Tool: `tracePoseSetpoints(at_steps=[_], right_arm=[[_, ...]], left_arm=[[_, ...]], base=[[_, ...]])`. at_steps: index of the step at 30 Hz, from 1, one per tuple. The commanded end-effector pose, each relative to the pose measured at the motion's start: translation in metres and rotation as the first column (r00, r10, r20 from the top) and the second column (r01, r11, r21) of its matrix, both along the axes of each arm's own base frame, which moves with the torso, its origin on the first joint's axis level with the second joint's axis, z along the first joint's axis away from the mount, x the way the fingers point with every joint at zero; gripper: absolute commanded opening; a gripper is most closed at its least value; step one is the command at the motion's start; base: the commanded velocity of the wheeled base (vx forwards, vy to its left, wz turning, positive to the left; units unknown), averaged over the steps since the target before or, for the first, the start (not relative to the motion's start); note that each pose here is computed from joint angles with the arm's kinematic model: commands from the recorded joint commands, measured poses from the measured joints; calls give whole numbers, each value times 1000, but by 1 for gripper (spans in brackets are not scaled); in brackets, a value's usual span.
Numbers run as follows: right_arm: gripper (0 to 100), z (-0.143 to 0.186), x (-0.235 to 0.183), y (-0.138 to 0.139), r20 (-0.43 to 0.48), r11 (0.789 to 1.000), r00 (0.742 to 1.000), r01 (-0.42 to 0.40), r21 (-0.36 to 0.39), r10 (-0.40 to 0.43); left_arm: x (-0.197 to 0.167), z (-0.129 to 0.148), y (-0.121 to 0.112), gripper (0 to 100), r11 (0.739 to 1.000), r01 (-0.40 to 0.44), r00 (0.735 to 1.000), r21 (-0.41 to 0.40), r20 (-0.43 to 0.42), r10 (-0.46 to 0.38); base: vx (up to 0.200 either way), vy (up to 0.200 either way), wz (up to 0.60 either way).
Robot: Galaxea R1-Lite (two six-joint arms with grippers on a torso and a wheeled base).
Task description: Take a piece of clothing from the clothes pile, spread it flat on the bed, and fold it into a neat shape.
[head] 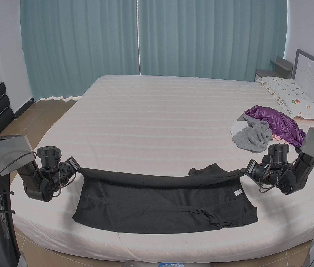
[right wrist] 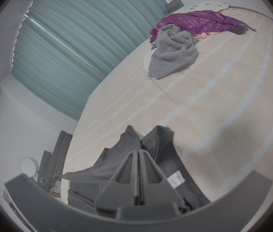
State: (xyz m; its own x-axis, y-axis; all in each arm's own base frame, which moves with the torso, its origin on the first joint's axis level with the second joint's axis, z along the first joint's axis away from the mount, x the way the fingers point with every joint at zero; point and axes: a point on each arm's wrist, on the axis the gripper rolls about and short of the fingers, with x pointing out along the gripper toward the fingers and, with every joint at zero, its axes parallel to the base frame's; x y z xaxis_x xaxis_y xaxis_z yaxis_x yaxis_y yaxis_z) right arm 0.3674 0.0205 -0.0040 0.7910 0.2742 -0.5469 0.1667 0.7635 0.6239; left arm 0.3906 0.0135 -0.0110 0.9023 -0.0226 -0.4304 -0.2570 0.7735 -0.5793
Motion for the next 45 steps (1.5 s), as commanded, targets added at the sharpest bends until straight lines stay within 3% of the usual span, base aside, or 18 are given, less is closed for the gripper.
tracePoseSetpoints(at_steps=[1, 8, 25, 26, 34, 41, 45], right_arm=[[0, -6, -19, 0, -31, 999, 999, -30, -17, 30], [0, -28, -31, -4, -97, 996, 994, -58, -62, 52], [0, -46, -42, -3, -114, 989, 989, -102, -108, 90], [100, -46, -42, -3, -114, 989, 989, -102, -108, 90], [100, -22, -34, -5, -32, 994, 997, -72, -84, 69], [100, -10, -13, -2, 5, 998, 1000, 24, 58, -24], [100, -24, -1, -4, -22, 989, 997, 76, 126, -74]], left_arm=[[-22, -8, -3, 0, 1000, 24, 999, 17, -46, -24], [-42, -18, -5, 0, 998, 50, 994, 42, -94, -46], [-63, -32, -9, 0, 989, 122, 982, 79, -154, -108], [-63, -32, -9, 100, 989, 122, 982, 79, -154, -108], [-60, -26, -7, 100, 992, 107, 987, 73, -126, -97], [-37, 2, -2, 100, 999, 49, 999, 5, 1, -49], [-22, 6, -7, 100, 995, 95, 995, -16, 22, -95]], base=[[0, 0, 0], [0, 0, 0], [0, 0, 0], [0, 0, 0], [0, 0, 0], [0, 0, 0], [0, 0, 0]])
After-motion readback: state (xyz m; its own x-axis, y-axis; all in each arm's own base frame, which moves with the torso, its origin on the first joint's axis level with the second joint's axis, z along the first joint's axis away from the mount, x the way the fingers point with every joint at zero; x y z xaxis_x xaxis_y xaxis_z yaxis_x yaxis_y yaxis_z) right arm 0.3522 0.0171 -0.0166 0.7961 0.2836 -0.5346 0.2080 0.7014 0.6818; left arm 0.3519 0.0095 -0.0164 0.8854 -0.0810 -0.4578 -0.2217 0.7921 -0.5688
